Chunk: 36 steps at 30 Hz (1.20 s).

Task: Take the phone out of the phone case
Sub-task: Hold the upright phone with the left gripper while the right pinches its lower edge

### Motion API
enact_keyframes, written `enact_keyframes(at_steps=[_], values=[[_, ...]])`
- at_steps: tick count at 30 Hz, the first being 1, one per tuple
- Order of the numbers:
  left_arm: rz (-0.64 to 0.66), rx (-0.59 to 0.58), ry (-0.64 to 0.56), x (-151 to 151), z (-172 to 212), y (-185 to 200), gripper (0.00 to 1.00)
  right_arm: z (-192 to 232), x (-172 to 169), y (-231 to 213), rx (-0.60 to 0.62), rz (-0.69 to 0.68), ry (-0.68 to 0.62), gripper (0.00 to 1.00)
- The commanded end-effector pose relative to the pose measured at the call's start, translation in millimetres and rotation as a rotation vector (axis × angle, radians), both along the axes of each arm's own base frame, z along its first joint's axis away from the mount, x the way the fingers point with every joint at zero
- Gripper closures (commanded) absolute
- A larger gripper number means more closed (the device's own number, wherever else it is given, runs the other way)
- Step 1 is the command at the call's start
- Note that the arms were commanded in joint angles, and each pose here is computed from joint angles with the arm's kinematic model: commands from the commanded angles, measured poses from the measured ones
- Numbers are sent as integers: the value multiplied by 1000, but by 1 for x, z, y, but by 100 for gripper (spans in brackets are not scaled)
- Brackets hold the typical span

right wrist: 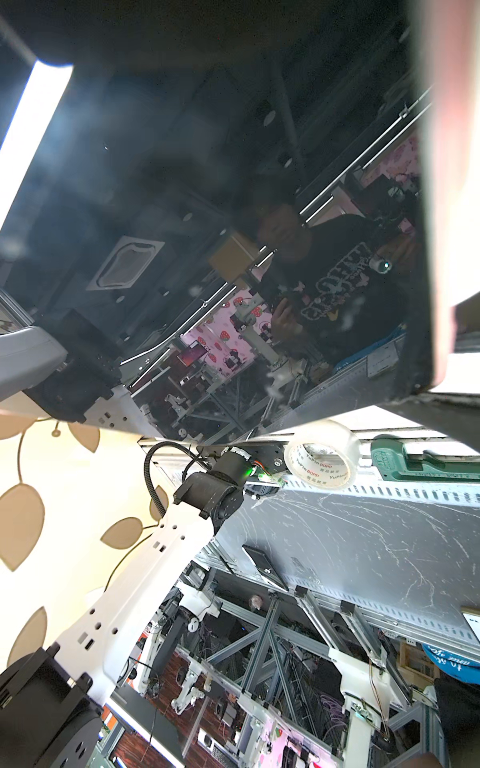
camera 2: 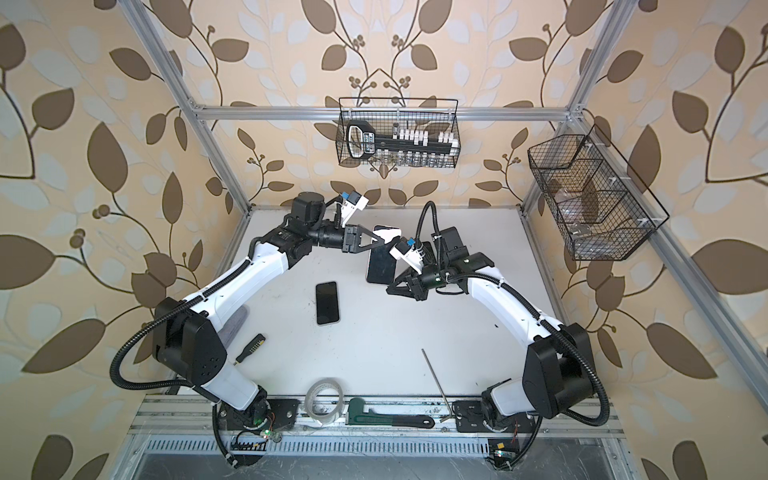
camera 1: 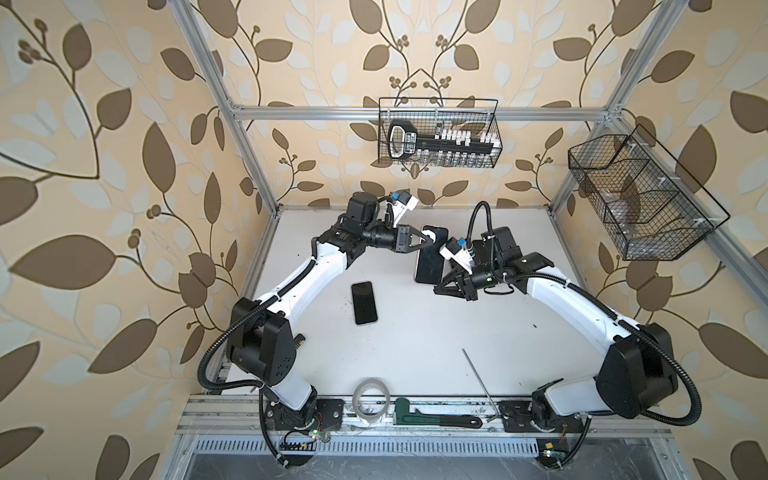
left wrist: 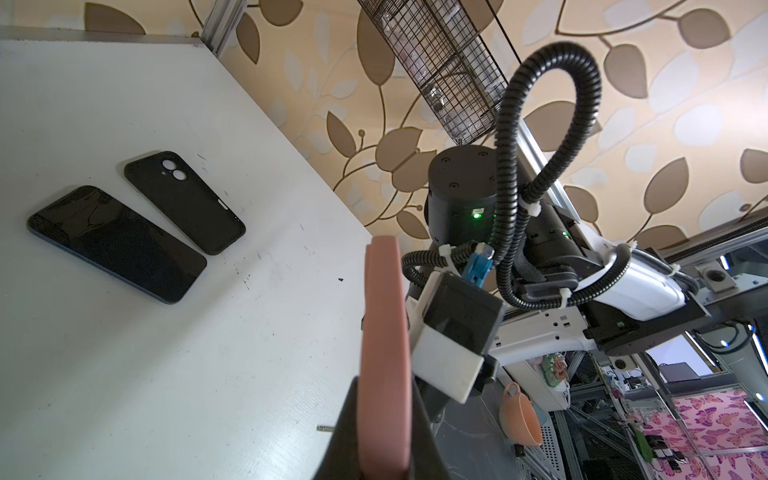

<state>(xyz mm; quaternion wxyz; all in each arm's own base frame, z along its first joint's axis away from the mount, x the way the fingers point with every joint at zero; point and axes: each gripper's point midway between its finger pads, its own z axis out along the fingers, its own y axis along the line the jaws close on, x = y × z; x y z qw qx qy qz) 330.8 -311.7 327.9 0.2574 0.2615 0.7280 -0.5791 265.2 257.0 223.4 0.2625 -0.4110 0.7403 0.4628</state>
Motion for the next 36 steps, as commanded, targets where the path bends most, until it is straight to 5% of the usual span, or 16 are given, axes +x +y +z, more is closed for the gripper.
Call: enact_keyframes(at_steps=[1, 21, 28, 36], values=[[-12, -43, -30, -1, 18, -1, 100, 18, -1, 6, 67, 56, -68, 85], [-18, -57, -5, -1, 10, -3, 100, 29, 1, 11, 143, 96, -54, 87], [-14, -60, -5, -3, 7, -2, 100, 33, 0, 15, 150, 105, -57, 77], [-15, -64, -6, -5, 8, -3, 100, 33, -2, 18, 147, 113, -59, 83]])
